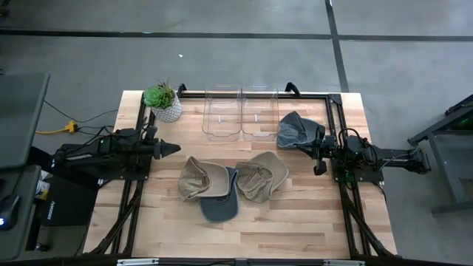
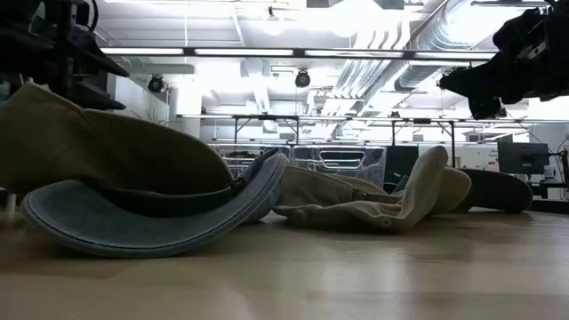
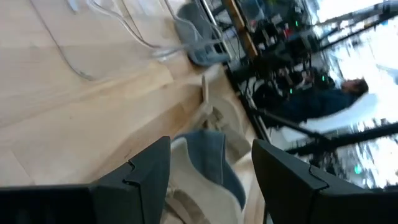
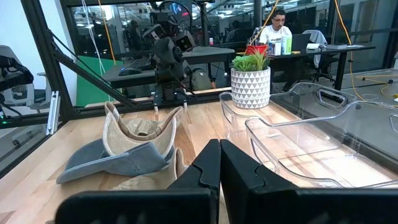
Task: Pick & Place hat
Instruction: Put the left brown cap into the right transparent bin
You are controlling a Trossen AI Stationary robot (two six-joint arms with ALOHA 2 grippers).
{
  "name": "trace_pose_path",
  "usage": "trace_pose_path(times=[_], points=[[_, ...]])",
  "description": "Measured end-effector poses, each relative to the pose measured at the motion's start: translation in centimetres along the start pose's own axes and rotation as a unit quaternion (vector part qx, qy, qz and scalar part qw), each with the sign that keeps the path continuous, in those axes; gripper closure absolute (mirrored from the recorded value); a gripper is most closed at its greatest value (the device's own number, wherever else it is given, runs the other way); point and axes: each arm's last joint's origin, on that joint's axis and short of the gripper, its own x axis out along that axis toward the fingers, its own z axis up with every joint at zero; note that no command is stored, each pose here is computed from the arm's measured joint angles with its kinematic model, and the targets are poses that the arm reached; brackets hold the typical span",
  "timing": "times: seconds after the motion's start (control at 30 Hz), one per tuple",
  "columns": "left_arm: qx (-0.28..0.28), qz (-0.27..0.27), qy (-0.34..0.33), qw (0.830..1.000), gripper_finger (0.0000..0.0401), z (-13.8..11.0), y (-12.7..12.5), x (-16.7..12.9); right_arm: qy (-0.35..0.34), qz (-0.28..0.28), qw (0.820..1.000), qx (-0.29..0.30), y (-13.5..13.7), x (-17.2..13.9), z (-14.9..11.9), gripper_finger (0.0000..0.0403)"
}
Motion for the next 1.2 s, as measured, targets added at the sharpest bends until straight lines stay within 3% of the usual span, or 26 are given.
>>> trace_pose_path(times=[0.37, 0.67, 1.0, 1.2], points=[[0.082, 0.006, 0.015, 0.997, 0.0192, -0.3, 0.3, 1.5, 0.000, 0.000, 1.000, 0.000, 0.0, 0.0, 0.0, 0.0402], [0.164, -0.023, 0.026, 0.986, 0.0192, 0.0, -0.5, 2.7, 0.000, 0.000, 1.000, 0.000, 0.0, 0.0, 0.0, 0.0402], [0.235, 0.040, 0.077, 0.968, 0.0192, -0.4, 0.0, 4.5, 0.000, 0.000, 1.000, 0.000, 0.0, 0.0, 0.0, 0.0402], [0.305, 0.091, 0.092, 0.944, 0.0192, 1.1, -2.0, 5.7, 0.000, 0.000, 1.000, 0.000, 0.0, 0.0, 0.0, 0.0402]])
